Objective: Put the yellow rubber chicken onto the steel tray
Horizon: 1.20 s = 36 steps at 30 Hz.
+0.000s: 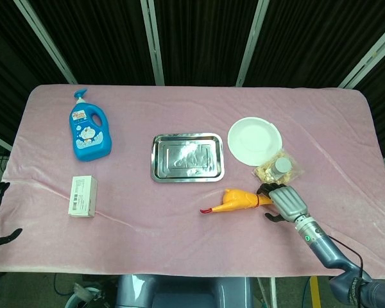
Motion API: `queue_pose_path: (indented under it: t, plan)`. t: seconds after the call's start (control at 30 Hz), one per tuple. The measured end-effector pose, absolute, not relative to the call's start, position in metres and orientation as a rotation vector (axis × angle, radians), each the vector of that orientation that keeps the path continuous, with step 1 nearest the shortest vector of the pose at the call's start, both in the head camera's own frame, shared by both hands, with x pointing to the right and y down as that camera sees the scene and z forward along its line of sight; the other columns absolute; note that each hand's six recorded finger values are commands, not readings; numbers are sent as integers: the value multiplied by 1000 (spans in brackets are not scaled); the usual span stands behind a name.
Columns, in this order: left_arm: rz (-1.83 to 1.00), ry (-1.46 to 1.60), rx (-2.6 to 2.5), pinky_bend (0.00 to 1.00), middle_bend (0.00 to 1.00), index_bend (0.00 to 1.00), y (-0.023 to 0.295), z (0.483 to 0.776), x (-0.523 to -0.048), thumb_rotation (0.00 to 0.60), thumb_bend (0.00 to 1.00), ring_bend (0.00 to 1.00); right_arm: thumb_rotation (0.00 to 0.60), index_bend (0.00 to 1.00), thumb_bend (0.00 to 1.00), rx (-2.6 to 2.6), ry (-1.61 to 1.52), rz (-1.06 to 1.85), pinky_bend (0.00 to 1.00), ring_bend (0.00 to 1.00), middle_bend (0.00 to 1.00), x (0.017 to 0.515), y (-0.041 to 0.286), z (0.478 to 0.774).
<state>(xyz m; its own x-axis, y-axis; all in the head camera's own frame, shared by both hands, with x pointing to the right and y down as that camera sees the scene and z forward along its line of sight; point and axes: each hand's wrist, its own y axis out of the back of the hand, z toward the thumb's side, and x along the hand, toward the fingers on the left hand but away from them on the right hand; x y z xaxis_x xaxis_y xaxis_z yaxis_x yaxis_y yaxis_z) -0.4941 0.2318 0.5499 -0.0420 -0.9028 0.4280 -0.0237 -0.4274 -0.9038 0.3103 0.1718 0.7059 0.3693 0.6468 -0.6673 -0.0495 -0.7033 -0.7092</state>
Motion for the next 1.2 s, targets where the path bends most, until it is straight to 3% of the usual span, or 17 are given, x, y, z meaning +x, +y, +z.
queue_pose_path:
  t: [0.13,0.5,0.7,1.2]
  plan:
    - [-1563,1011,-1523,22,77,65,233,552,-495,600,0,37,600,348,335,-1989,-505,1370,407,300,287,307,172,708]
    - [-1574,1022,-1532,22,77,69,237,554,-501,600,0,37,600,686,485,-2014,-496,1360,649,533,525,297,171,716]
    - [-1566,1023,-1554,22,77,70,237,555,-499,600,0,37,600,808,553,-2038,-510,1348,728,617,614,297,172,714]
    - [-1484,1000,-1619,23,115,86,226,554,-479,600,0,48,600,961,611,-2167,-587,1285,844,728,717,305,172,675]
